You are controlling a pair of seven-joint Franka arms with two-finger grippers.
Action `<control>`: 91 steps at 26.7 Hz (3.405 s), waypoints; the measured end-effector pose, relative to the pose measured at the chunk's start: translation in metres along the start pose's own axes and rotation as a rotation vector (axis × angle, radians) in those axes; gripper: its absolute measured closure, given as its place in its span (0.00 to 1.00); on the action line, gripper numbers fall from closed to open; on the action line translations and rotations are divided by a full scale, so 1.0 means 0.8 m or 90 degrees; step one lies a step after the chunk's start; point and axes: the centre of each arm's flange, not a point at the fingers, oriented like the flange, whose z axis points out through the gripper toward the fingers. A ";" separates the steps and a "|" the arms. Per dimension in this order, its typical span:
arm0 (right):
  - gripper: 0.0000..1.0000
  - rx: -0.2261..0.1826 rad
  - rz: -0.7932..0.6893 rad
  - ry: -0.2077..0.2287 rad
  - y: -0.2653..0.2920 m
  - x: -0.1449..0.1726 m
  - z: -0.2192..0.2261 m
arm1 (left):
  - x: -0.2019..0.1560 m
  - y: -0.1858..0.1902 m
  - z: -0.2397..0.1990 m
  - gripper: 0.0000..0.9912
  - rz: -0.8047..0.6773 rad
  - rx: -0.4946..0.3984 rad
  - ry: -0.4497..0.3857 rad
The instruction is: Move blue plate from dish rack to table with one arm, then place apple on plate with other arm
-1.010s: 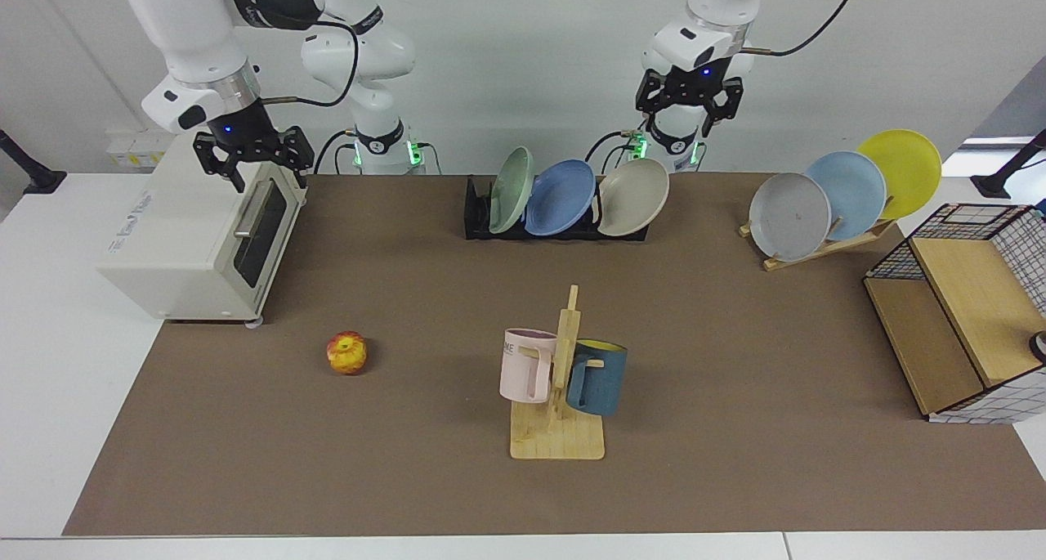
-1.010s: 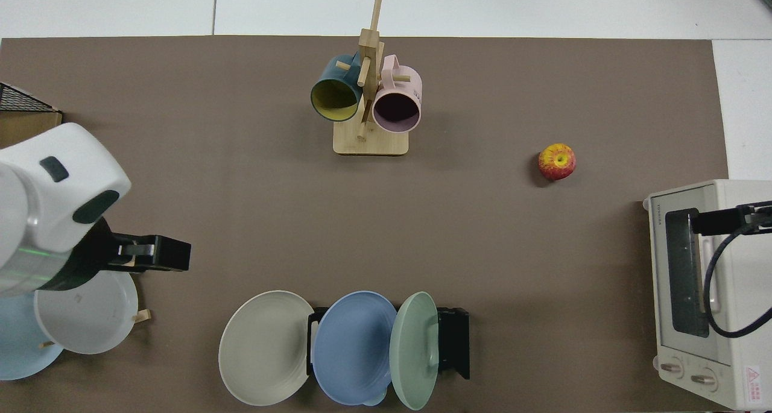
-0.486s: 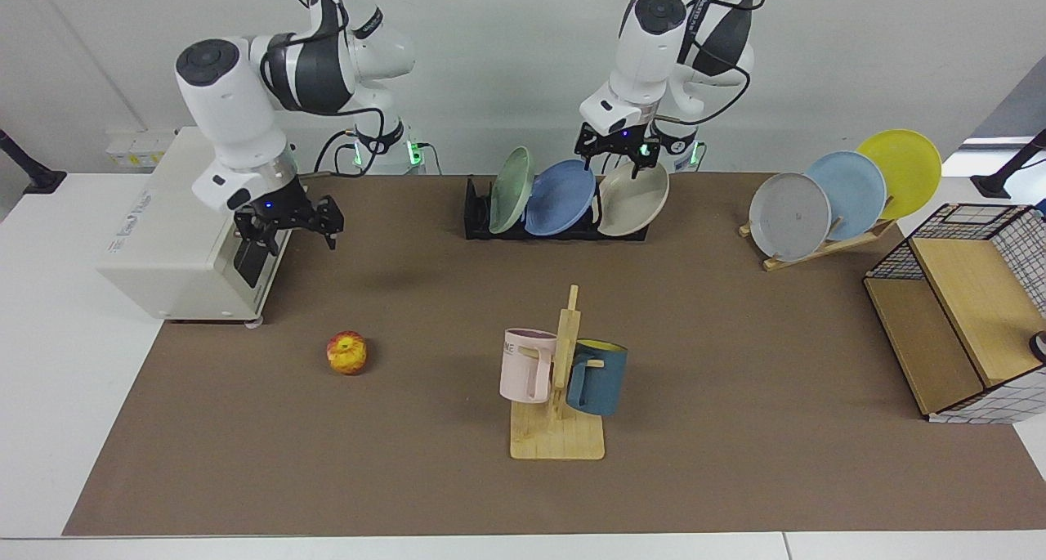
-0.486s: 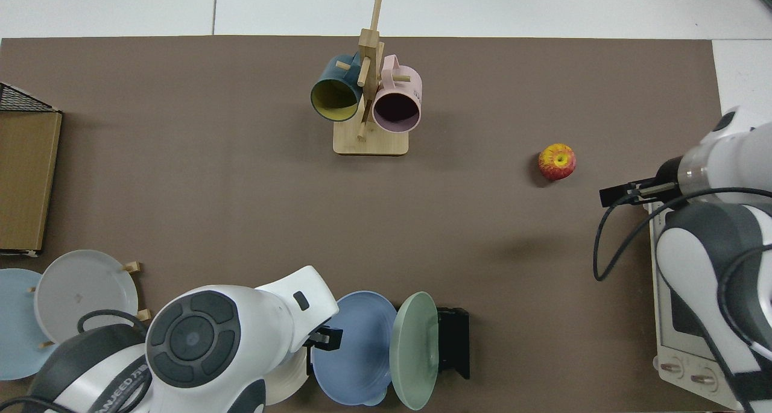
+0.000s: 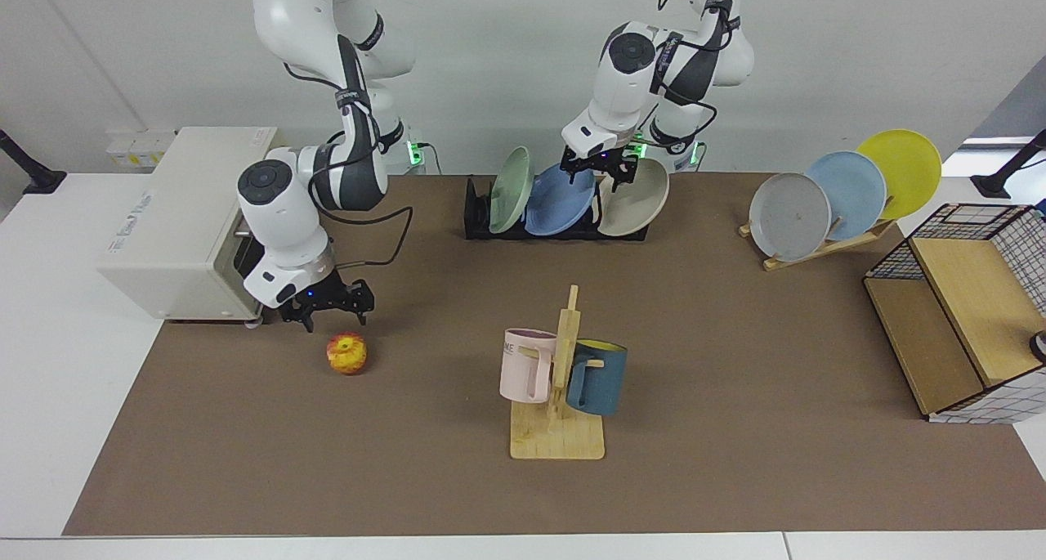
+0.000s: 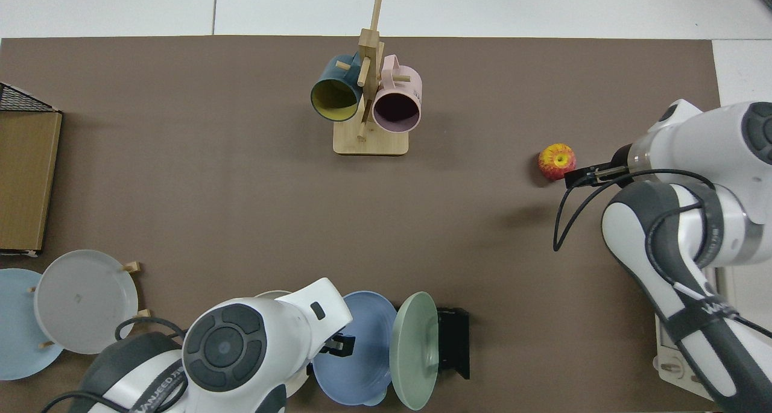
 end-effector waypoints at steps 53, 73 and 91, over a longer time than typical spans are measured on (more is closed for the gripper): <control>0.00 0.005 0.006 0.068 -0.018 0.037 0.051 | 0.183 -0.181 -0.051 0.89 -0.134 -0.194 0.078; 0.30 0.005 -0.010 0.071 -0.023 0.041 0.052 | 0.209 -0.185 0.046 0.89 -0.100 -0.296 0.021; 0.30 0.034 -0.012 0.045 0.007 0.020 -0.148 | 0.234 -0.178 0.028 0.24 -0.058 -0.190 0.047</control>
